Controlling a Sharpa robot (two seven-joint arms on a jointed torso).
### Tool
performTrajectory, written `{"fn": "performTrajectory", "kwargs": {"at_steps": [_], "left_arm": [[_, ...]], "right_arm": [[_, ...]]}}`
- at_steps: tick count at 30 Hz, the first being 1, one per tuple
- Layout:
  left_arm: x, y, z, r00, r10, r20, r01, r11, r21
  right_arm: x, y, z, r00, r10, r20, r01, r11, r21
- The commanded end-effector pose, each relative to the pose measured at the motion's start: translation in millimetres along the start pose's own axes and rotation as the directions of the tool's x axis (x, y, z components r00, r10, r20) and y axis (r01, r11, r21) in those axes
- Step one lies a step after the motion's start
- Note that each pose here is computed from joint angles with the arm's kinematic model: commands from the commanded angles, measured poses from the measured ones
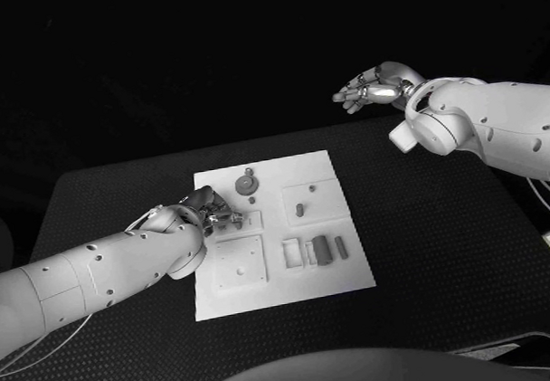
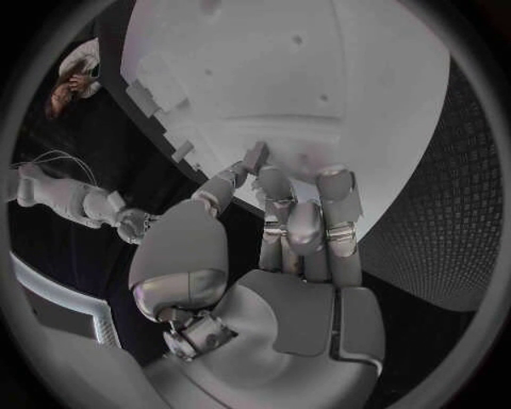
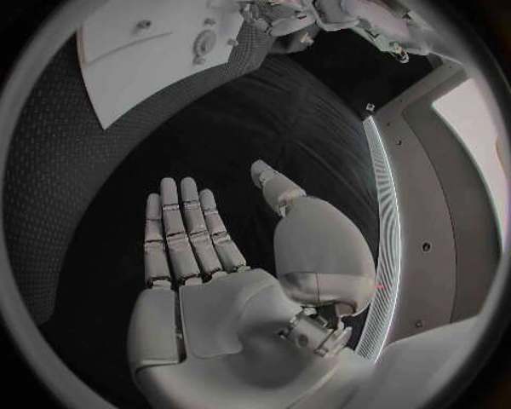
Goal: Assemble the parts on the task board
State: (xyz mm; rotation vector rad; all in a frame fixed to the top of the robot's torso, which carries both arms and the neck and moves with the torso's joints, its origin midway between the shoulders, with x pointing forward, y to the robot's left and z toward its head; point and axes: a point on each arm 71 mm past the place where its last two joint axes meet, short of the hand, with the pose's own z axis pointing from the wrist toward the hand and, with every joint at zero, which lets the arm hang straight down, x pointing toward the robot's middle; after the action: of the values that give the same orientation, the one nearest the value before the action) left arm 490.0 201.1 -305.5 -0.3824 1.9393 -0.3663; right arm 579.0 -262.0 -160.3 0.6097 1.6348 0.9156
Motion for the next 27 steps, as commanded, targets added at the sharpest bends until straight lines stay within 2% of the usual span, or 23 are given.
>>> {"fn": "performTrajectory", "kwargs": {"at_steps": [1, 27], "left_arm": [[4.5, -0.1, -0.8, 0.999, 0.005, -0.034, -0.005, 1.000, 0.003], [7.2, 1.8, -2.6, 0.997, 0.019, -0.080, -0.019, 1.000, 0.001]], "right_arm": [[1.1, 0.2, -0.1, 1.000, 0.002, -0.014, -0.002, 1.000, -0.009], [2.3, -0.1, -0.1, 1.000, 0.004, -0.017, -0.004, 1.000, -0.009]]}}
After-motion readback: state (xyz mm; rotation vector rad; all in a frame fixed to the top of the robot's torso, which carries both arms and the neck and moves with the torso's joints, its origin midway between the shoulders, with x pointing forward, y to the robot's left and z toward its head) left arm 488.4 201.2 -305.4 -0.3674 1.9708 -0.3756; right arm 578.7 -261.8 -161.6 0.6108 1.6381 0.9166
